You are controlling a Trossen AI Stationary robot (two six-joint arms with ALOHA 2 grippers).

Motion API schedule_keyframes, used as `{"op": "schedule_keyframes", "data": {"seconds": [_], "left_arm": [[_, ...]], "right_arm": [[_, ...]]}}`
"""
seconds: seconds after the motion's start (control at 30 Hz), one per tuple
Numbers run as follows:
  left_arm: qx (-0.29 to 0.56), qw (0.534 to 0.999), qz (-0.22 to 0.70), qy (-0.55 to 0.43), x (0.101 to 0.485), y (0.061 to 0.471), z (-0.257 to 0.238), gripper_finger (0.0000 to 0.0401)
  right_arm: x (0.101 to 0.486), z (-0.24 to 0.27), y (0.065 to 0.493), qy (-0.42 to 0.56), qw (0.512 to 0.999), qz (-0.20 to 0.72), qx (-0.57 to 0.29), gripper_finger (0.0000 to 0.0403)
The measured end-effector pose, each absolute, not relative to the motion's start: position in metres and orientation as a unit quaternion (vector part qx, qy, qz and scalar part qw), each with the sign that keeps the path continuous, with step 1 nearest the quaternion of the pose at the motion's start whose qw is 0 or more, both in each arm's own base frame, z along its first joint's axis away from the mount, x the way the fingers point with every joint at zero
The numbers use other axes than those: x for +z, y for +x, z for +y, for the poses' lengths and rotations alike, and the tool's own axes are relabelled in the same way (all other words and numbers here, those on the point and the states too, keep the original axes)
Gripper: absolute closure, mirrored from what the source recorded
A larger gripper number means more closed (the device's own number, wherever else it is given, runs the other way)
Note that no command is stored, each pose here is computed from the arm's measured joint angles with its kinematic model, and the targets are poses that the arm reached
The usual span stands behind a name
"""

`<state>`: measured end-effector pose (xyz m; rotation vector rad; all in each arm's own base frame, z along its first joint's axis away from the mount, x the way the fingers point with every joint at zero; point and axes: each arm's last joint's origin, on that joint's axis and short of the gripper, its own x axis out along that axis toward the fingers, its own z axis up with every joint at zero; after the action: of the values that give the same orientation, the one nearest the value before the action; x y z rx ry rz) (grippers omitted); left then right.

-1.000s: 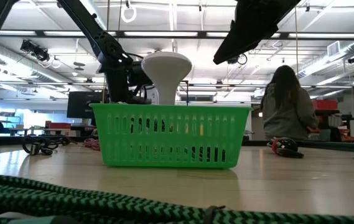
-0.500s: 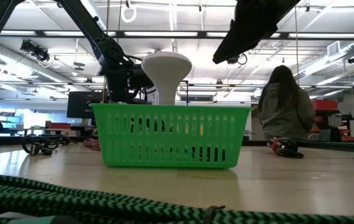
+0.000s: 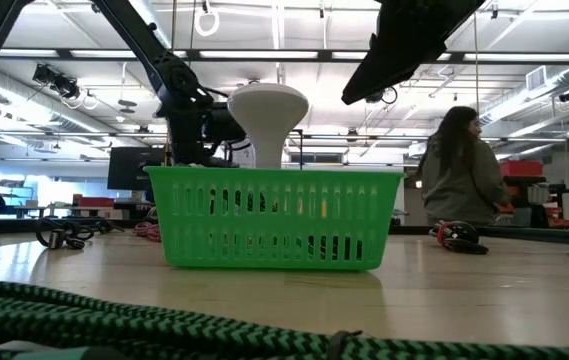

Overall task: Pick & Place USB Port
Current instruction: Put the top green and black USB cable into the green bin

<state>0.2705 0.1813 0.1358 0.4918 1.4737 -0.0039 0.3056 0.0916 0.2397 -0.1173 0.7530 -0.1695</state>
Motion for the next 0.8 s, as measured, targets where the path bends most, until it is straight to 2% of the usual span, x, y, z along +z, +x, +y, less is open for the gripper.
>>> {"op": "schedule_keyframes", "data": {"seconds": [0.1, 0.2, 0.53, 0.8], "left_arm": [[0.014, 0.701, 0.683, 0.203, 0.142, 0.263, 0.179, 0.0399], [0.054, 0.712, 0.674, 0.190, 0.156, 0.258, 0.182, 0.0400], [0.162, 0.798, 0.567, 0.128, 0.223, 0.236, 0.180, 0.0400], [0.180, 0.862, 0.474, 0.006, 0.282, 0.205, 0.133, 0.0401]], "right_arm": [[0.239, 0.091, 0.306, -0.059, 0.926, 0.362, -0.085, 0.0268], [0.239, 0.091, 0.306, -0.065, 0.926, 0.360, -0.095, 0.0268], [0.239, 0.085, 0.306, -0.077, 0.921, 0.361, -0.129, 0.0268], [0.238, 0.062, 0.307, -0.082, 0.905, 0.371, -0.190, 0.0268]]}}
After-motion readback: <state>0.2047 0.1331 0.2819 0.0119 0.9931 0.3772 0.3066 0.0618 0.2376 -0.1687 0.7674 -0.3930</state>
